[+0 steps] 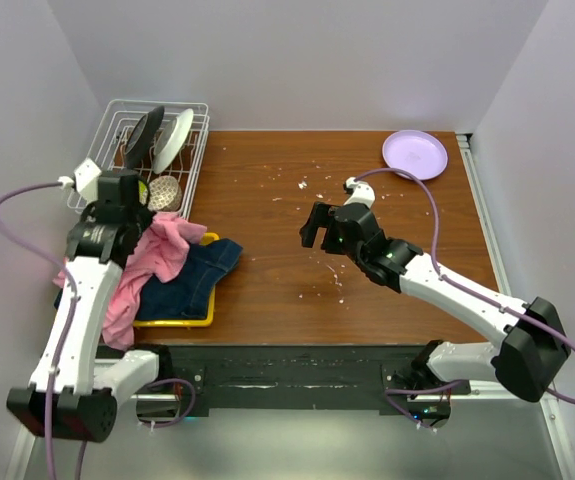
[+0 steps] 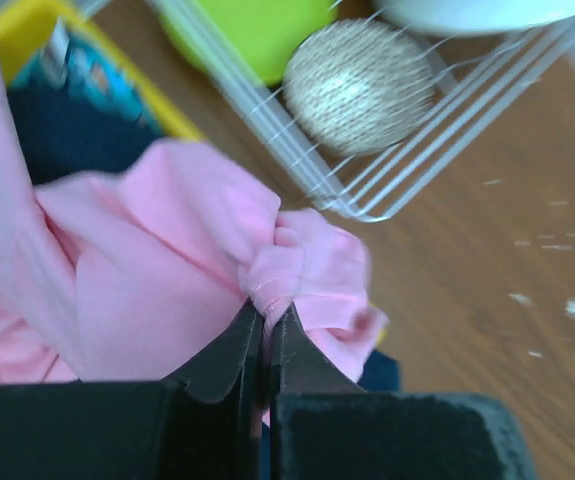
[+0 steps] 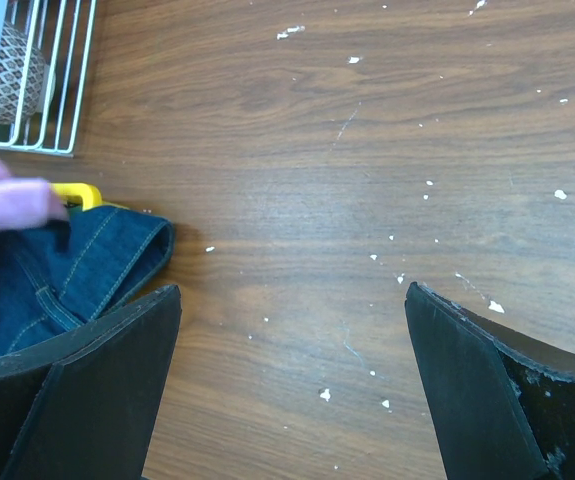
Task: Fold and stack the mixed laundry pile
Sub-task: Pick up the T-shirt and place it in the bin, then place the T-shirt at the center of the board.
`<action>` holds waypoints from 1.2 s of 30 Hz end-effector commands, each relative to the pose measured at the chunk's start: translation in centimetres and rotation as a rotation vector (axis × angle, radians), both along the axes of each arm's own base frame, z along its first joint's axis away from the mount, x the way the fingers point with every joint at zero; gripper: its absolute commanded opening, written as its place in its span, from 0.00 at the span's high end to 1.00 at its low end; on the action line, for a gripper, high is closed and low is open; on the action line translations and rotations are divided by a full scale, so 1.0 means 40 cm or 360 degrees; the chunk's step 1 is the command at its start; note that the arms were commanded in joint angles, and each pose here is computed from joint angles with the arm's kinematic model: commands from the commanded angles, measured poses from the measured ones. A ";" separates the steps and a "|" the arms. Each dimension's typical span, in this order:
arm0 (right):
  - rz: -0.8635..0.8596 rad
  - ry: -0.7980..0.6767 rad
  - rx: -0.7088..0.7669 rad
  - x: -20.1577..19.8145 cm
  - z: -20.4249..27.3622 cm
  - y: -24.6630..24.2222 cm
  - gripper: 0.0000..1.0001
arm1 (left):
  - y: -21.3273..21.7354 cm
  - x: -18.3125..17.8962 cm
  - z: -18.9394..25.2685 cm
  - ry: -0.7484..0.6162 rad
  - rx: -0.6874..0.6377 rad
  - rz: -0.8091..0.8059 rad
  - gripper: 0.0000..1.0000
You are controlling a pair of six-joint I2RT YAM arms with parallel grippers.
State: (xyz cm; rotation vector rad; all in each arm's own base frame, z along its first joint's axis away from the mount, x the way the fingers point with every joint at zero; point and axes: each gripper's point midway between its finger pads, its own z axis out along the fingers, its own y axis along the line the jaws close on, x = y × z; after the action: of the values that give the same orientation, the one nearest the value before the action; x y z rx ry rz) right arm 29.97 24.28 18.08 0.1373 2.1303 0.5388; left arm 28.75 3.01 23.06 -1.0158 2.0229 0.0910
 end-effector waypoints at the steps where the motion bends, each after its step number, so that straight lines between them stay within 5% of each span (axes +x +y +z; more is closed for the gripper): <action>1: -0.0002 -0.0139 0.0031 0.013 0.106 -0.003 0.01 | -0.017 0.024 0.348 -0.0673 0.0092 -0.0215 1.00; 10: -0.0149 -0.0318 -0.0079 0.058 0.239 -0.057 0.01 | -0.188 0.042 0.871 -0.1502 -0.0008 -0.0824 1.00; 19: -0.0346 -0.0485 -0.0029 0.058 0.391 -0.149 0.01 | -0.490 0.113 1.092 -0.1816 -0.0265 -0.1383 1.00; 26: -0.0447 -0.0548 -0.0034 0.014 0.437 -0.223 0.01 | -0.709 0.234 0.915 -0.1569 -0.0411 -0.1575 1.00; 31: -0.0468 -0.0492 -0.0084 0.012 0.387 -0.232 0.01 | -0.795 0.358 0.599 -0.1129 -0.0426 -0.1578 0.97; 33: -0.0451 -0.0462 -0.0106 0.018 0.359 -0.222 0.01 | -0.805 0.397 0.457 -0.0937 -0.0398 -0.1548 0.82; 34: -0.0437 -0.0433 -0.0134 0.027 0.336 -0.211 0.01 | -0.813 0.422 0.391 -0.0852 -0.0373 -0.1552 0.55; 36: -0.0407 -0.0379 -0.0169 0.038 0.302 -0.197 0.01 | -0.814 0.432 0.312 -0.0708 -0.0340 -0.1567 0.29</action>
State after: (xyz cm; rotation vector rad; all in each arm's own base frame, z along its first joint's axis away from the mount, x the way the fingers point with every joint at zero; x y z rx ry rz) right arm 30.62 16.17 32.94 0.2820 1.8041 0.3448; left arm 44.30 -29.39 39.33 -0.0549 1.8539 -0.8617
